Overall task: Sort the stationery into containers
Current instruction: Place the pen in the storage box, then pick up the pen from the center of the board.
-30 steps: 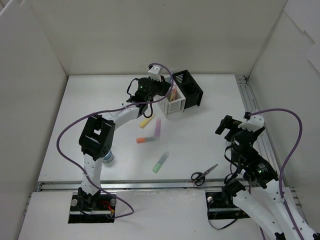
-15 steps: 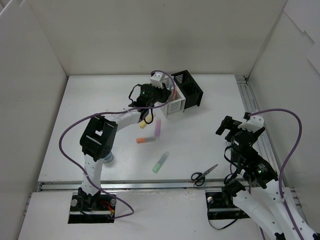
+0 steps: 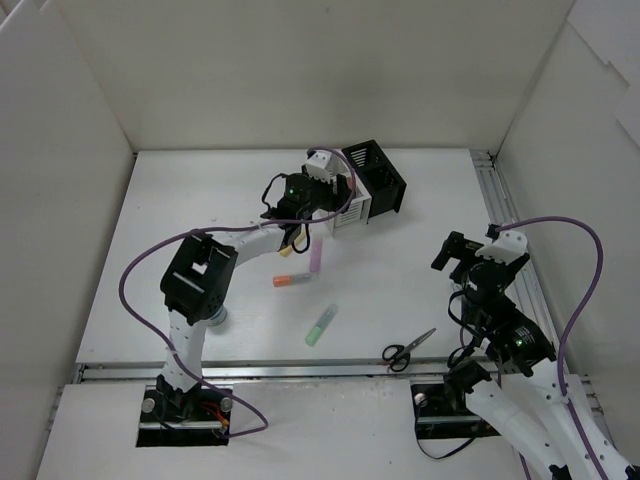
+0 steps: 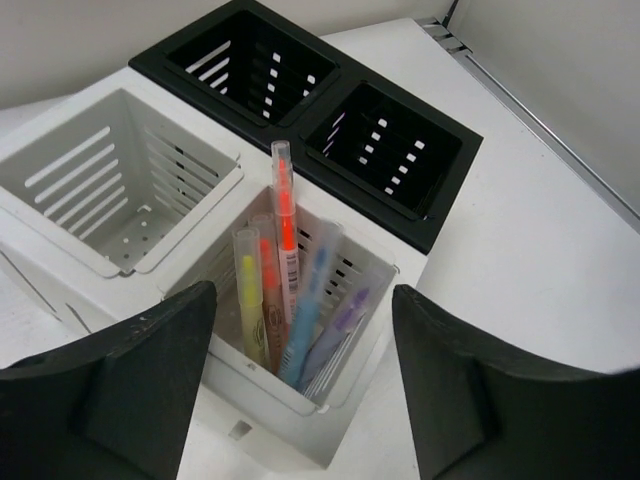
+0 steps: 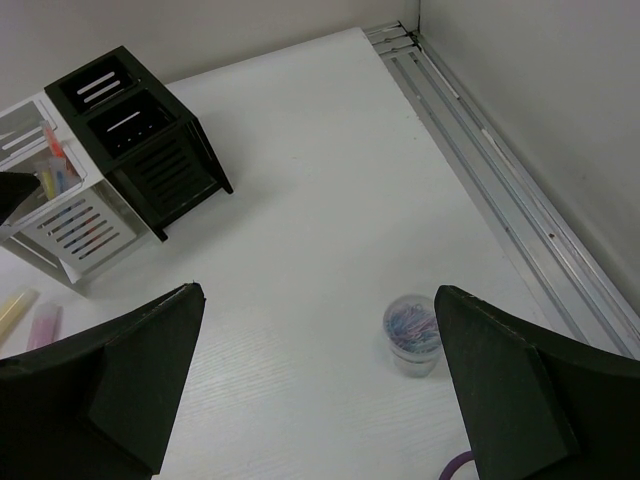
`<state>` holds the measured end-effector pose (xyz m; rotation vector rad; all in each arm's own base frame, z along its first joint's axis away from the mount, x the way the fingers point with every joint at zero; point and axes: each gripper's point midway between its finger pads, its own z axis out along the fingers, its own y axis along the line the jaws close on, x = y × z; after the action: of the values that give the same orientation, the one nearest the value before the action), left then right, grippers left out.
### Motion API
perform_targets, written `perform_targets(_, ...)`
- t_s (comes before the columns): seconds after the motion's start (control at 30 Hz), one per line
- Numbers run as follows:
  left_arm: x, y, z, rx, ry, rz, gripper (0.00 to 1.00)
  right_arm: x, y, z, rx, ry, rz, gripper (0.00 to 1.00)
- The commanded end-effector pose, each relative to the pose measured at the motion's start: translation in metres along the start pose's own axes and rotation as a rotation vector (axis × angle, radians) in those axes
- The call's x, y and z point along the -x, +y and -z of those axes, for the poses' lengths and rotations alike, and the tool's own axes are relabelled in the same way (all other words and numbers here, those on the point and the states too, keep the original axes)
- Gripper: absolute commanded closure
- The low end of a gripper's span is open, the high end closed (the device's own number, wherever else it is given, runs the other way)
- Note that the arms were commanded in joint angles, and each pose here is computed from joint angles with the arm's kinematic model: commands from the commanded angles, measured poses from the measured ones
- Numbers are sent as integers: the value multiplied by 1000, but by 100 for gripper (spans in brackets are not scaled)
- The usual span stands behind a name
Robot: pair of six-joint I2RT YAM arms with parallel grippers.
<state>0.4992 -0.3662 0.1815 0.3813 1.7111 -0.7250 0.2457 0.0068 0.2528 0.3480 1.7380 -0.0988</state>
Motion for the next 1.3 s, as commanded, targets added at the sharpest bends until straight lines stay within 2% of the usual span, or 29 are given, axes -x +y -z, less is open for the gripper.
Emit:
perform_targets(0.0, 79, -27, 19, -69, -183, -22, 32, 7, 6, -4, 14, -15, 6, 2)
perform_targets(0.07, 90, -34, 30, -85, -205, -19, 26, 8, 12, -4, 46, -9, 18, 2)
perform_targets(0.1, 91, -35, 34, -89, -209, -19, 16, 4, 19, -5, 81, 11, 42, 2)
perform_targets(0.2, 110, -44, 57, -104, -238, -41, 1, 0, 36, -6, 163, 46, 89, 2)
perform_targets(0.3, 125, -50, 76, -71, -176, -83, 0, -9, 57, -8, 261, 95, 150, 2)
perform_targets(0.33, 122, -48, 86, -42, -110, -80, 1, -13, 69, -5, 312, 110, 176, 2)
perform_targets(0.4, 115, -37, 108, 38, -45, -71, 0, -33, 98, -1, 449, 172, 273, 2)
perform_targets(0.43, 112, -33, 116, 60, -34, -72, 1, -38, 111, 1, 506, 188, 314, 2)
perform_targets(0.47, 122, -29, 133, 104, -59, -77, 0, -55, 123, -1, 559, 229, 420, 2)
perform_targets(0.5, 95, -19, 145, 146, 3, -70, 0, -59, 141, 6, 622, 236, 468, 2)
perform_targets(0.57, 82, -9, 165, 205, 31, -52, 1, -87, 161, 2, 683, 303, 604, 2)
perform_targets(0.63, 61, 14, 201, 342, 83, -14, 1, -96, 189, 8, 780, 316, 686, 2)
perform_targets(0.67, 56, 24, 225, 420, 106, 34, 0, -119, 202, 5, 842, 367, 755, 2)
perform_targets(0.73, 32, 38, 250, 496, 155, 74, 1, -119, 232, 9, 946, 354, 785, 2)
perform_targets(0.77, 36, 42, 267, 542, 132, 88, 1, -138, 250, 11, 1032, 391, 798, 2)
perform_targets(0.8, 15, 51, 282, 595, 178, 123, 1, -135, 268, 15, 1084, 362, 796, 2)
perform_targets(0.87, -4, 63, 308, 667, 205, 139, 0, -150, 304, 14, 1190, 326, 773, 2)
perform_targets(0.93, -10, 73, 325, 734, 211, 196, 0, -173, 326, 9, 1251, 330, 783, 2)
perform_targets(0.97, -17, 77, 339, 777, 237, 212, 0, -170, 339, 7, 1274, 316, 783, 2)
perform_targets(1.1, -22, 85, 366, 848, 225, 290, 1, -209, 356, -1, 1336, 401, 849, 2)
perform_targets(1.2, -25, 88, 376, 863, 219, 300, 1, -221, 364, -5, 1363, 429, 873, 2)
perform_targets(1.27, -22, 87, 381, 856, 200, 302, 1, -239, 362, -7, 1369, 495, 910, 2)
